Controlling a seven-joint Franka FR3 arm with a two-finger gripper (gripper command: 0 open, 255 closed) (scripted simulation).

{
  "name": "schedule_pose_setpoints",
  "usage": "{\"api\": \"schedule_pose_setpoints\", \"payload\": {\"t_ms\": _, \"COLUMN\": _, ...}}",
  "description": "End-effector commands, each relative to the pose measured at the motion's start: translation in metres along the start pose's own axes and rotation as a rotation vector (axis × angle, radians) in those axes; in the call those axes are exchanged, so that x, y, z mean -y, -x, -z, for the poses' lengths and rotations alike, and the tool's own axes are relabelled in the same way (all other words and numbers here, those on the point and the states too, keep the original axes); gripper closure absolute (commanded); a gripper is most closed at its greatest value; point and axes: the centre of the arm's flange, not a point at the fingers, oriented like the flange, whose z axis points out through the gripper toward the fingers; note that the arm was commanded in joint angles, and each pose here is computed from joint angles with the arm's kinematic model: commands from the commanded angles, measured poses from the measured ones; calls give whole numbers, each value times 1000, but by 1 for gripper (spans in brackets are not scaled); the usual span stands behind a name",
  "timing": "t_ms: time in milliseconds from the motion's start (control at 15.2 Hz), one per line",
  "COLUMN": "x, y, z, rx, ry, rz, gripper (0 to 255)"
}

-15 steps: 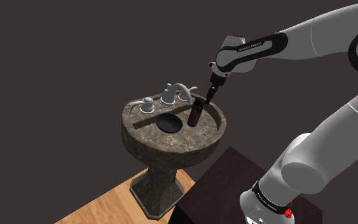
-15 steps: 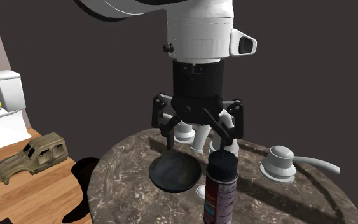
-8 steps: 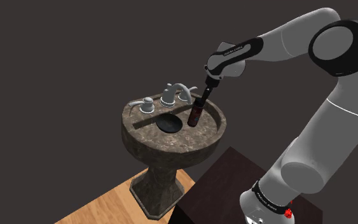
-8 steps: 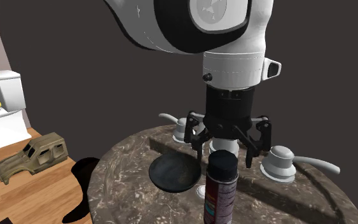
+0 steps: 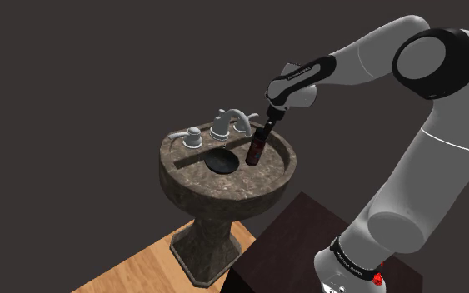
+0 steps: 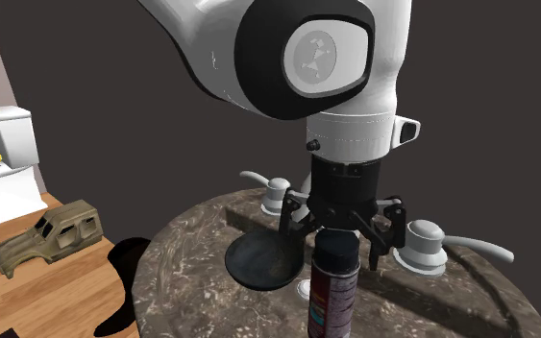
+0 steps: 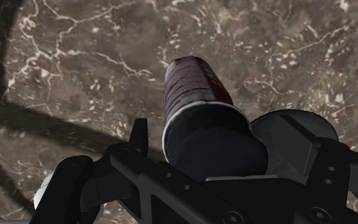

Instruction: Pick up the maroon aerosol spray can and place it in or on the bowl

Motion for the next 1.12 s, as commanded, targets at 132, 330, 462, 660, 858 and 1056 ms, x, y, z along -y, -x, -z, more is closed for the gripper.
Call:
{"api": "schedule_pose_setpoints", "payload": {"t_ms": 132, "x": 0, "y": 0, "z": 0, "rx": 0, "ry": 0, "rz": 0, "gripper": 0}}
{"api": "schedule_pose_setpoints", "payload": {"t_ms": 330, "x": 0, "y": 0, "z": 0, "rx": 0, "ry": 0, "rz": 0, "gripper": 255}}
{"api": "schedule_pose_setpoints", "payload": {"t_ms": 462, "x": 0, "y": 0, "z": 0, "rx": 0, "ry": 0, "rz": 0, "gripper": 255}}
{"api": "schedule_pose_setpoints", "payload": {"t_ms": 660, "x": 0, "y": 0, "z": 0, "rx": 0, "ry": 0, "rz": 0, "gripper": 255}}
{"api": "schedule_pose_setpoints", "payload": {"t_ms": 858, "x": 0, "y": 0, "z": 0, "rx": 0, "ry": 0, "rz": 0, "gripper": 255}}
{"api": "schedule_pose_setpoints", "payload": {"t_ms": 1056, "x": 0, "y": -1, "z": 10, "rx": 0, "ry": 0, "rz": 0, "gripper": 255}}
